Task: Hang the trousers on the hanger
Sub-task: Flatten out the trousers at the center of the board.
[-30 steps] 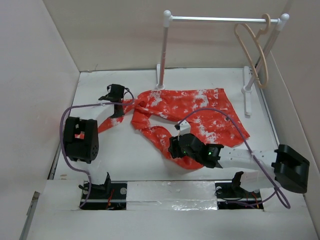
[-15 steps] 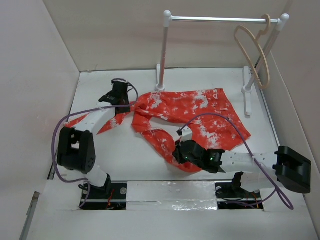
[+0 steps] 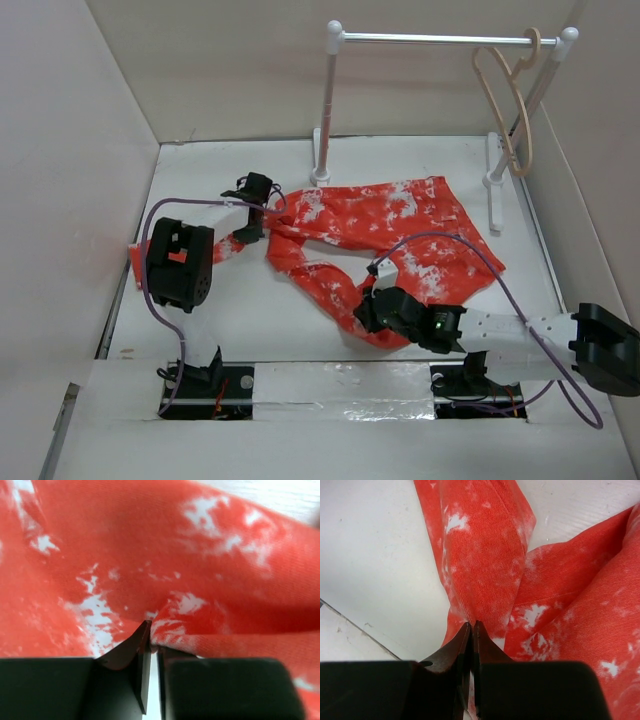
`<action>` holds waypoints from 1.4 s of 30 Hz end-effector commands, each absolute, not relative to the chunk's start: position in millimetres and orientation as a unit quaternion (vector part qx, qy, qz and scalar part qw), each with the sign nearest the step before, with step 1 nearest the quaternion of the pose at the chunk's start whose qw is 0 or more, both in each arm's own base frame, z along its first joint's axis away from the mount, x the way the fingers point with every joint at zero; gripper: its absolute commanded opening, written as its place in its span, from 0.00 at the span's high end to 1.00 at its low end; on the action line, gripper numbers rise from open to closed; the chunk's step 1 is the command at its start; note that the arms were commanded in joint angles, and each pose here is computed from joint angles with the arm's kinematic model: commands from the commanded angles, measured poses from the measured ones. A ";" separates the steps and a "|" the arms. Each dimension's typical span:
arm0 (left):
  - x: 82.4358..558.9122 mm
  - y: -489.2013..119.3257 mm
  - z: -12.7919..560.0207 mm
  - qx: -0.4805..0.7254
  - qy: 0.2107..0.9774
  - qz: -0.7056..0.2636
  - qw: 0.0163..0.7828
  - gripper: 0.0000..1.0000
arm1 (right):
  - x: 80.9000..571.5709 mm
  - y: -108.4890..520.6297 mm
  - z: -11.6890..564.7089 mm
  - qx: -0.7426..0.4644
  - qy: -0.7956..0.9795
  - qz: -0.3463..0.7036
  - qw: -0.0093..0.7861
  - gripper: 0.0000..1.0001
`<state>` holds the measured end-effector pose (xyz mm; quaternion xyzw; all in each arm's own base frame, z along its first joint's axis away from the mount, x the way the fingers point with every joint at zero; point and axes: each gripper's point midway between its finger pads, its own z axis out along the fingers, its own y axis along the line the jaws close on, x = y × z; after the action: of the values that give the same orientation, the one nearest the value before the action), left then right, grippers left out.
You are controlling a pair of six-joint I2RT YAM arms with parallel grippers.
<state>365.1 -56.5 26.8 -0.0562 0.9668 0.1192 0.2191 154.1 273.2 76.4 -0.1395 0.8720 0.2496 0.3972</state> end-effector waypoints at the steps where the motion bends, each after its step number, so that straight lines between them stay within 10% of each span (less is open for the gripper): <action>1: 373.6 -35.7 46.7 -0.076 0.955 0.163 0.236 1.00 | 153.0 264.1 78.7 -0.124 0.872 0.247 0.405 0.94; 14: 388.2 -65.4 202.9 -0.070 0.920 0.053 0.381 1.00 | 105.1 253.0 92.1 -0.143 0.872 0.295 0.364 1.00; 26: 521.9 -72.5 142.4 -0.049 0.952 0.069 0.296 0.93 | 92.5 266.4 106.4 -0.176 0.864 0.318 0.347 0.97; 32: 537.2 -54.7 139.1 -0.095 0.936 0.107 0.321 0.49 | 104.6 268.1 123.8 -0.192 0.856 0.295 0.379 0.31; 36: 525.8 -67.2 172.0 -0.131 0.913 0.039 0.385 0.43 | 154.5 244.5 173.2 -0.126 0.836 0.265 0.464 0.14; 39: 496.8 -105.5 204.6 -0.149 0.884 -0.041 0.441 0.43 | 207.7 216.2 194.1 -0.075 0.820 0.249 0.509 0.40; 40: 468.2 -114.9 203.3 -0.146 0.882 -0.054 0.445 0.43 | 223.3 204.7 195.1 -0.058 0.820 0.237 0.518 0.80; 42: 437.4 -173.0 227.2 -0.122 0.855 -0.129 0.487 0.45 | 267.5 162.0 198.1 0.018 0.817 0.207 0.539 1.00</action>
<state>455.9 -90.8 147.3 -0.1312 0.9183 0.0131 0.3732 227.0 194.2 179.2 -0.0185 0.8352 0.2315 0.4985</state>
